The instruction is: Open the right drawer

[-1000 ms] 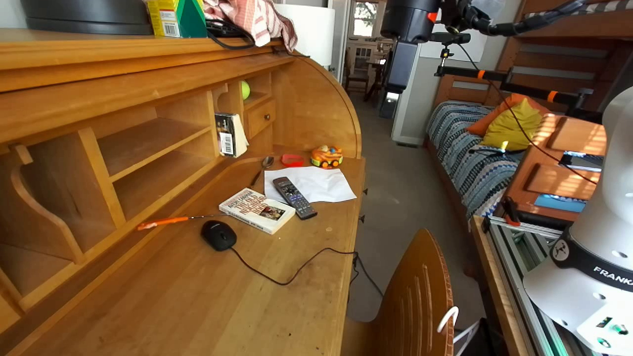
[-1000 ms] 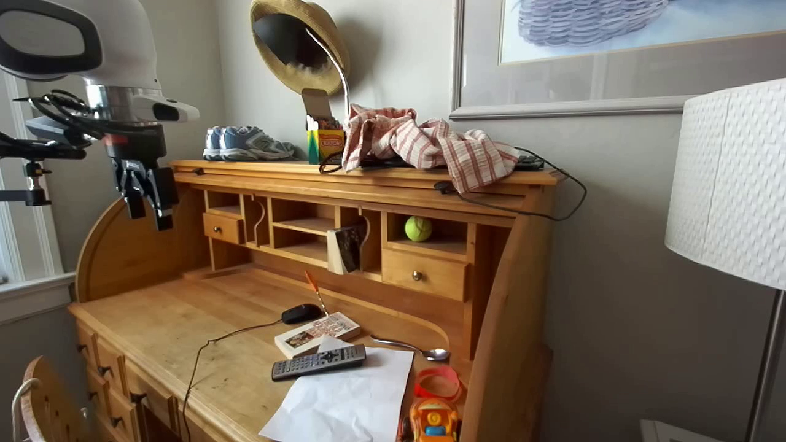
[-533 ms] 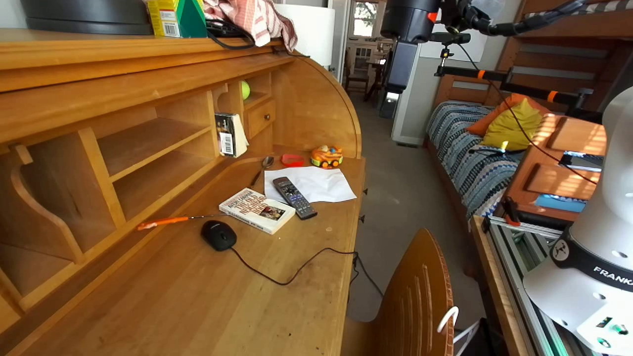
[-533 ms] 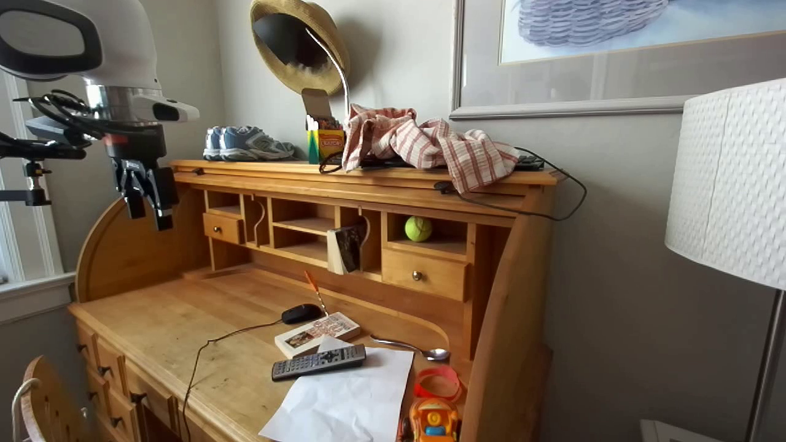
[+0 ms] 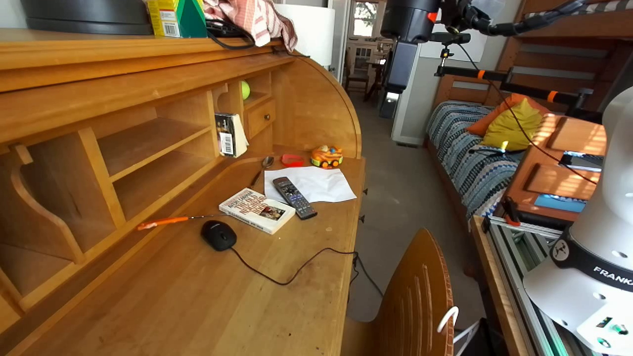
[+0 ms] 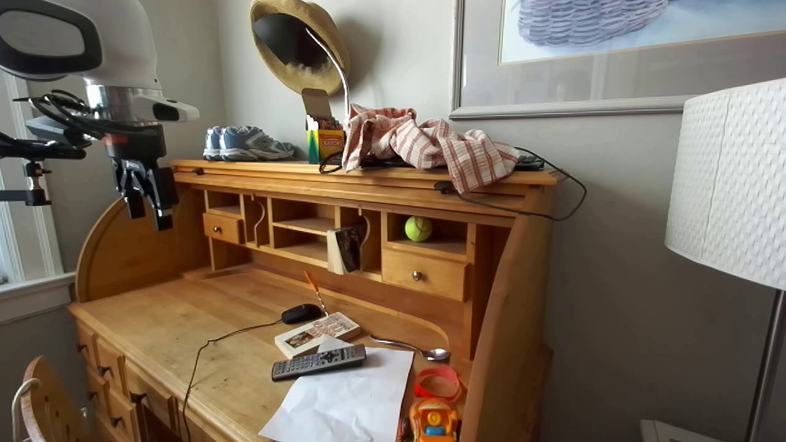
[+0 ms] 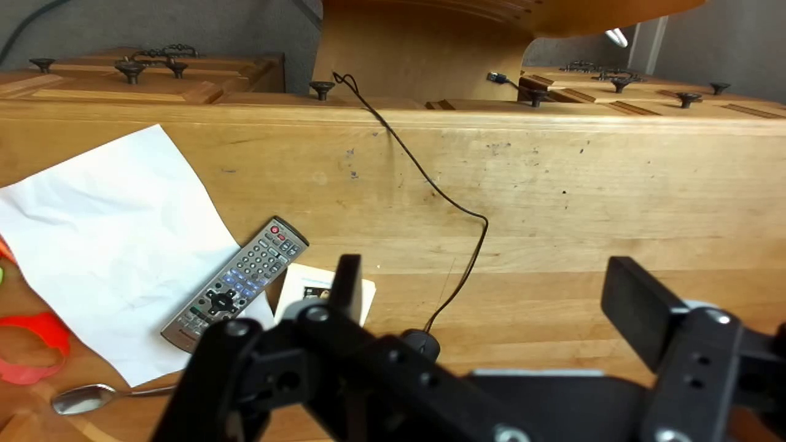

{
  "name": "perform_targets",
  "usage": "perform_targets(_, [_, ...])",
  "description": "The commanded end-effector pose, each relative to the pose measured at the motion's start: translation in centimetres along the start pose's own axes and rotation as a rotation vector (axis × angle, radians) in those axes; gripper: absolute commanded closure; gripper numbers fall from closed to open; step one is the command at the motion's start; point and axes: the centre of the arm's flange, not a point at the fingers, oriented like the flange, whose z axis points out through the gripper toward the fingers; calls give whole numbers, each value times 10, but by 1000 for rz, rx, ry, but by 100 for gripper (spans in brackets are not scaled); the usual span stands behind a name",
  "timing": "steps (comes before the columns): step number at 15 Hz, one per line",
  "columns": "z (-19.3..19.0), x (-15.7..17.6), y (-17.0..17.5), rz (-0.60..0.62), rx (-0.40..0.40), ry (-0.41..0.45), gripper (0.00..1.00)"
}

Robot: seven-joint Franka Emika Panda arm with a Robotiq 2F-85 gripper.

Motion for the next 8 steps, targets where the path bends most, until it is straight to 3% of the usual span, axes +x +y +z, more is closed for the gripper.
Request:
perform_targets(1, [0, 0, 0, 0, 0, 0, 0])
perform_targets(8, [-3, 7, 13, -10, 20, 57, 0])
